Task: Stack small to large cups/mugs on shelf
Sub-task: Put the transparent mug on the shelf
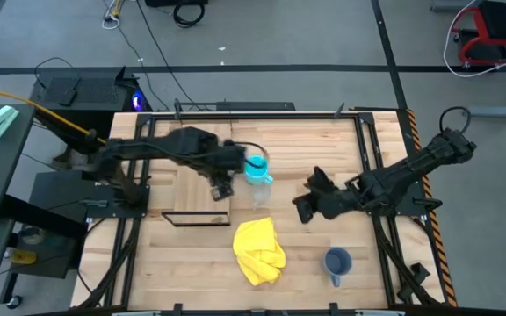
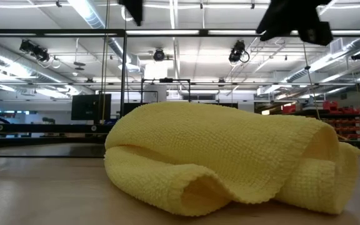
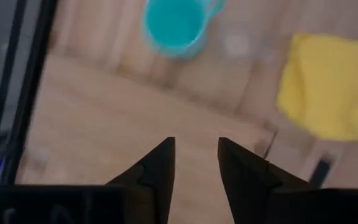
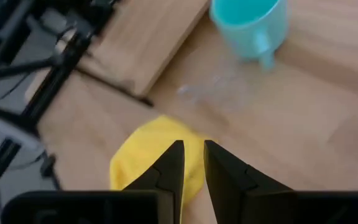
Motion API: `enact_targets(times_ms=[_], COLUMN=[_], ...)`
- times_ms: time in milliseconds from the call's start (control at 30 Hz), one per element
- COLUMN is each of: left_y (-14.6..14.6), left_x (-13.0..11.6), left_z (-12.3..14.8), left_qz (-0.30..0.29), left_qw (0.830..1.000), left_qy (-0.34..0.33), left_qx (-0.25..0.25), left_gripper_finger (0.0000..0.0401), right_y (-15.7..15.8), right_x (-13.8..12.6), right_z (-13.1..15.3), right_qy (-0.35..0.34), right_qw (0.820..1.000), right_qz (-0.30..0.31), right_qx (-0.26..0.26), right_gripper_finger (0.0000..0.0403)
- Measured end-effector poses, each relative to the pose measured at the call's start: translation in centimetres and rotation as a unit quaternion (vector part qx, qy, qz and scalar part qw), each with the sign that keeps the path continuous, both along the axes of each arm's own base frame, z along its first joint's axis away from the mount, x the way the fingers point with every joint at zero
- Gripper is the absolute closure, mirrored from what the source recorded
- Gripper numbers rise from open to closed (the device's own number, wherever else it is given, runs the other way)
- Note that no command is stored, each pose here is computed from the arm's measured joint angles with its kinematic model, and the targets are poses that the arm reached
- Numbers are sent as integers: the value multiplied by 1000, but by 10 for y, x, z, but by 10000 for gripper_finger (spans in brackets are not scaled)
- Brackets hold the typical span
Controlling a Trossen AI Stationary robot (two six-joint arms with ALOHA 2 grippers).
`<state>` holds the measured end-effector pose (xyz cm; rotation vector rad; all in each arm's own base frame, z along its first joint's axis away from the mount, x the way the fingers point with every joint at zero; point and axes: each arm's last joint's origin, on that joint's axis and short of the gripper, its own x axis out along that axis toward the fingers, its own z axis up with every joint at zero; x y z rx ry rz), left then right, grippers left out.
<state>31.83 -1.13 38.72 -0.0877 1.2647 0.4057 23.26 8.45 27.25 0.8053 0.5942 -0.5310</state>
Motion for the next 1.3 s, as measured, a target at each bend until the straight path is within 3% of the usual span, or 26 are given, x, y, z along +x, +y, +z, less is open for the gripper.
enact_targets(times_ms=[233,400,567,733,1033,1133,1233,1300], left_y=[15,23,29,31,30,30,30,30], left_x=[-61,-94,-118,-134,-147,-148,-149,-149], left_z=[-6,-10,-16,-24,-33,-32,-32,-31], left_qz=[67,106,123,131,129,130,130,130], left_qw=[998,994,991,990,990,990,990,990], left_qy=[3,-11,-26,-29,-26,-32,-35,-36], left_qx=[13,35,42,42,42,42,41,41], left_gripper_finger=[272,274,281,281,282,284,283,281], right_y=[-31,-41,-54,-68,-70,-74,-78,-78], right_x=[11,24,52,85,113,118,118,117], right_z=[1,1,-12,-17,-23,-24,-25,-25], right_qy=[5,-18,29,80,217,215,208,203], right_qw=[1000,1000,998,982,936,949,974,978], right_qz=[-18,-6,58,157,254,211,91,36], right_qx=[-11,9,7,-66,-115,-89,-20,10], right_gripper_finger=[333,333,333,333,333,333,333,333])
